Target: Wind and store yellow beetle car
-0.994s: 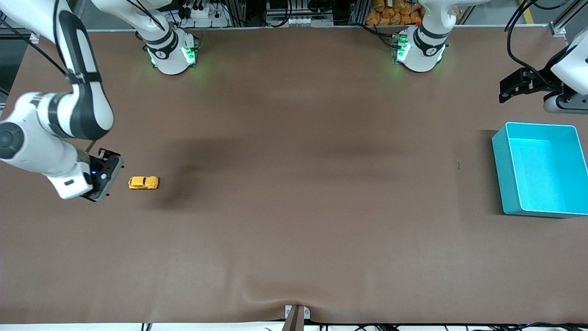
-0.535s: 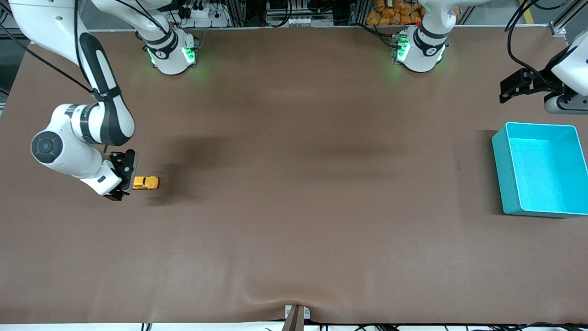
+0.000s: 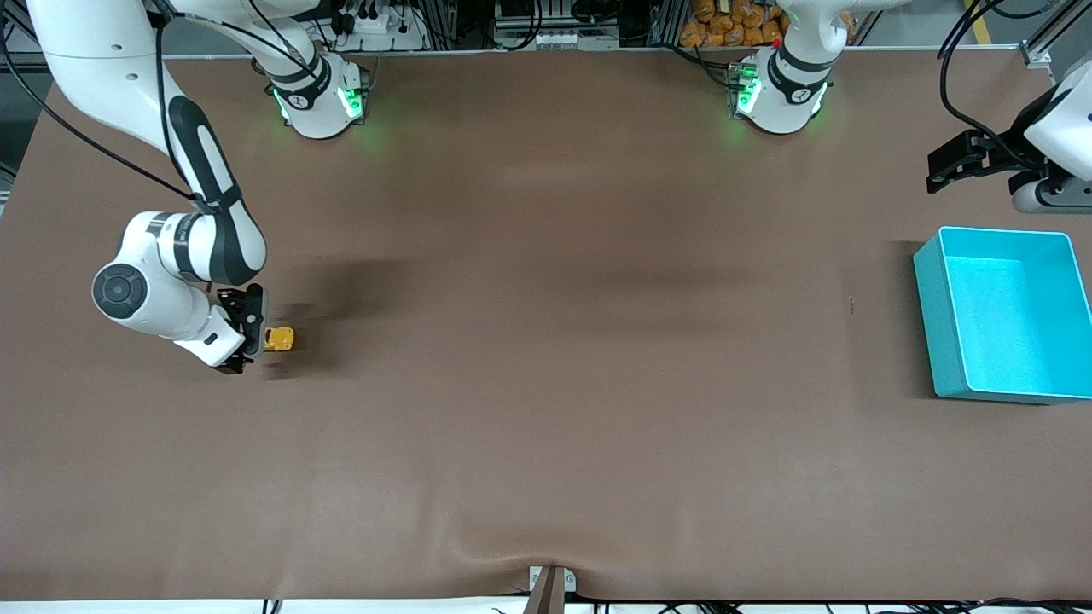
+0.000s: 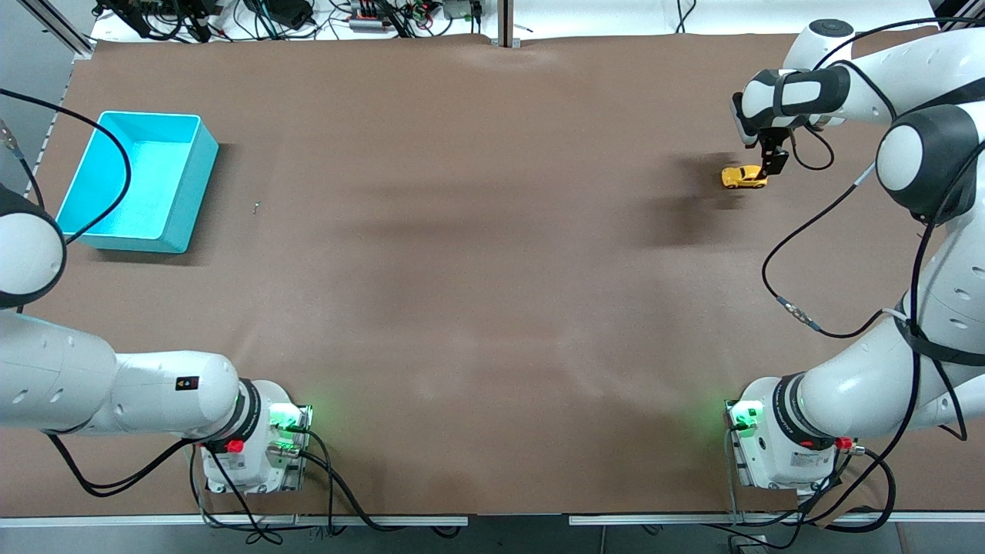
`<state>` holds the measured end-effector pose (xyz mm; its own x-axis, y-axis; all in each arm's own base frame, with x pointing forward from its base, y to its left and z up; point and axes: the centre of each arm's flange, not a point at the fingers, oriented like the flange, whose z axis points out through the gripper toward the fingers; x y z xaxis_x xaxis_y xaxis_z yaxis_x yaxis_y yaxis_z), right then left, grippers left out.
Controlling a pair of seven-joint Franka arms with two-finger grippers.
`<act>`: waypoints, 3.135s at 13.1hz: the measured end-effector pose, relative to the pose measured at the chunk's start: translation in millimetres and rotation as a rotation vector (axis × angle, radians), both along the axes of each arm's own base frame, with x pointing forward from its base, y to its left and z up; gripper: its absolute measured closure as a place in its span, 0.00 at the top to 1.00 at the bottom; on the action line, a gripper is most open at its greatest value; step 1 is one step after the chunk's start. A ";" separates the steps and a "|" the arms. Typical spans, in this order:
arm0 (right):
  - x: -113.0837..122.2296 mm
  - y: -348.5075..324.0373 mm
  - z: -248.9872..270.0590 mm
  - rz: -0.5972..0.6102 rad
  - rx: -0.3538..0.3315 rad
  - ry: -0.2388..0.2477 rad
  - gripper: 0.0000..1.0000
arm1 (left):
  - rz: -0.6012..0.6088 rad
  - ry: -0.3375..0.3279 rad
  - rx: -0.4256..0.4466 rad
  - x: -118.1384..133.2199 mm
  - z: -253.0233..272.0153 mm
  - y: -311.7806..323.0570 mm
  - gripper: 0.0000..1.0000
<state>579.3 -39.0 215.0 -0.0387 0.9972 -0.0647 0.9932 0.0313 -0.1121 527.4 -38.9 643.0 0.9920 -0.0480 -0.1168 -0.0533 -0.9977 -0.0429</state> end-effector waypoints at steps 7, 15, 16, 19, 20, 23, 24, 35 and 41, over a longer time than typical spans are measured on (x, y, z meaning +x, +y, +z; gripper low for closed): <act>0.2 -1.0 -12.5 -0.007 0.000 -0.007 0.73 | 0.005 0.003 0.001 0.1 -0.9 -0.2 1.00; -0.1 0.6 -19.8 -0.007 0.000 -0.007 0.44 | 0.013 0.003 0.001 0.2 -0.9 1.8 1.00; -0.1 0.6 -19.9 -0.008 0.000 -0.007 0.44 | 0.013 0.003 0.001 0.2 -0.9 1.9 1.00; -0.1 0.6 -20.0 -0.008 0.000 -0.006 0.44 | 0.014 0.003 0.001 0.2 -0.9 2.3 1.00; -0.1 0.6 -20.0 -0.007 0.000 -0.006 0.44 | 0.014 0.003 0.001 0.2 -0.9 2.4 1.00; -0.1 0.3 -20.0 -0.005 0.000 -0.006 0.44 | 0.016 0.003 0.001 0.3 -0.9 3.0 1.00; -0.1 -0.5 -20.0 0.003 0.001 -0.006 0.44 | 0.016 0.003 0.001 0.3 -0.9 3.1 1.00; -2.0 -48.9 -20.0 0.020 0.007 -0.010 0.44 | 0.017 0.003 0.001 0.3 -1.0 3.5 1.00; -3.1 -79.5 -20.0 0.002 0.009 -0.015 0.44 | 0.024 0.003 0.002 0.3 -1.0 3.6 1.00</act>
<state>576.2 -118.4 195.0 -0.0400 0.9976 -0.0567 0.9947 0.0344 -0.0970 527.7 -35.3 642.0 0.9926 -0.0235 -0.1195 -0.0291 -0.9986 -0.0449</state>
